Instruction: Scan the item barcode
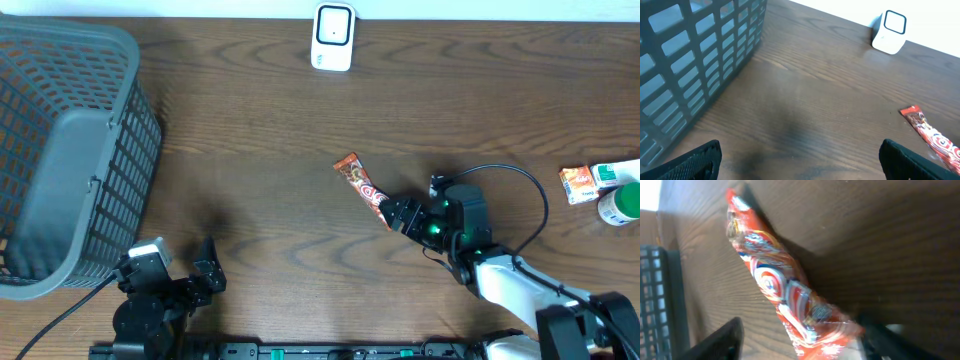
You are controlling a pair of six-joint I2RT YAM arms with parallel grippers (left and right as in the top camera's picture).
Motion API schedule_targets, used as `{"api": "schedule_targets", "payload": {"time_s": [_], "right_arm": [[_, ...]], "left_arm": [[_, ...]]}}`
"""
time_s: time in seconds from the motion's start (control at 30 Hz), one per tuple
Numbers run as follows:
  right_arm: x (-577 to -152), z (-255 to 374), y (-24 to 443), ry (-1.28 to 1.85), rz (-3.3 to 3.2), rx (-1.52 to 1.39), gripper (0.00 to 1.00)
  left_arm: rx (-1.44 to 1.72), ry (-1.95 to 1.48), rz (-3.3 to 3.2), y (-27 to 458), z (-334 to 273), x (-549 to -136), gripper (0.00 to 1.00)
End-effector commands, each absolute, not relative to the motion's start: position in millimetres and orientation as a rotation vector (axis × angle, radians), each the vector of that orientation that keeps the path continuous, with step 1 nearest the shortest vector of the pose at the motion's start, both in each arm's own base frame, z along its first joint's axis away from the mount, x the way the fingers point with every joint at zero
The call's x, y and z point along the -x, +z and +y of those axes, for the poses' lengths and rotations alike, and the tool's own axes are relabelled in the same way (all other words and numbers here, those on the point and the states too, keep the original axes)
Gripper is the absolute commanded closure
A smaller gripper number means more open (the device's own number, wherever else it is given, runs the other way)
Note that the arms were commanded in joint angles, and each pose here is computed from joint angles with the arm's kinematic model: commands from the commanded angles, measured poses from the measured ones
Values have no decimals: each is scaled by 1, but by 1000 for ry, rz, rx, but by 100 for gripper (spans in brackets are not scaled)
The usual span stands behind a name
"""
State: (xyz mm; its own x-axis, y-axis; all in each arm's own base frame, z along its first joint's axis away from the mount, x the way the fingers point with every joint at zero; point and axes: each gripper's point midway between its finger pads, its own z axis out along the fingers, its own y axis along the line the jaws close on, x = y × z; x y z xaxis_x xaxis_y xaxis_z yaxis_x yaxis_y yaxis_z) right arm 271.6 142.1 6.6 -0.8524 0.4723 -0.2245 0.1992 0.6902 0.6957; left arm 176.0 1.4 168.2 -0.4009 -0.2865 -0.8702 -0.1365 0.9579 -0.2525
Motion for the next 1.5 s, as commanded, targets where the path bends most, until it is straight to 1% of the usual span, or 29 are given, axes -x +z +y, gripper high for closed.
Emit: {"api": "schedule_targets", "payload": {"time_s": [0.0,0.03,0.07,0.2,0.33,0.4,0.57,0.7,0.77,0.8,0.83,0.9,0.93,0.97,1.07,1.17,1.2,1.3,1.47], "right_arm": [[-202,112,-72,745,2787,-767,60],[-205,113,-73,751,2777,-761,82],[-210,114,-74,760,2761,-752,99],[-234,120,-67,804,2660,-656,99],[-269,131,-35,880,2479,-478,99],[-284,134,-12,907,2382,-421,99],[-310,141,65,934,2150,-251,98],[-318,141,124,901,2063,-168,98],[-316,139,143,861,2075,-126,99],[-314,136,145,834,2102,-130,98],[-312,131,144,796,2144,-152,80],[-307,122,133,743,2228,-207,27],[-303,119,123,740,2278,-241,11],[-298,119,114,760,2324,-267,1],[-285,126,89,813,2446,-278,1],[-278,140,75,795,2502,-62,1],[-276,148,73,786,2515,33,1],[-280,163,76,754,2517,143,1],[-294,184,83,529,2504,250,1]], "left_arm": [[286,-161,1986,170,1,-176,2],[286,-161,1986,170,1,-176,2],[286,-161,1986,170,1,-176,2],[286,-161,1986,170,1,-176,2],[286,-161,1986,170,1,-176,2],[286,-161,1986,170,1,-176,2],[286,-161,1986,170,1,-176,2],[286,-161,1986,170,1,-176,2],[286,-161,1986,170,1,-176,2],[286,-161,1986,170,1,-176,2],[286,-161,1986,170,1,-176,2],[286,-161,1986,170,1,-176,2],[286,-161,1986,170,1,-176,2],[286,-161,1986,170,1,-176,2],[286,-161,1986,170,1,-176,2],[286,-161,1986,170,1,-176,2],[286,-161,1986,170,1,-176,2],[286,-161,1986,170,1,-176,2],[286,-161,1986,170,1,-176,2]]}}
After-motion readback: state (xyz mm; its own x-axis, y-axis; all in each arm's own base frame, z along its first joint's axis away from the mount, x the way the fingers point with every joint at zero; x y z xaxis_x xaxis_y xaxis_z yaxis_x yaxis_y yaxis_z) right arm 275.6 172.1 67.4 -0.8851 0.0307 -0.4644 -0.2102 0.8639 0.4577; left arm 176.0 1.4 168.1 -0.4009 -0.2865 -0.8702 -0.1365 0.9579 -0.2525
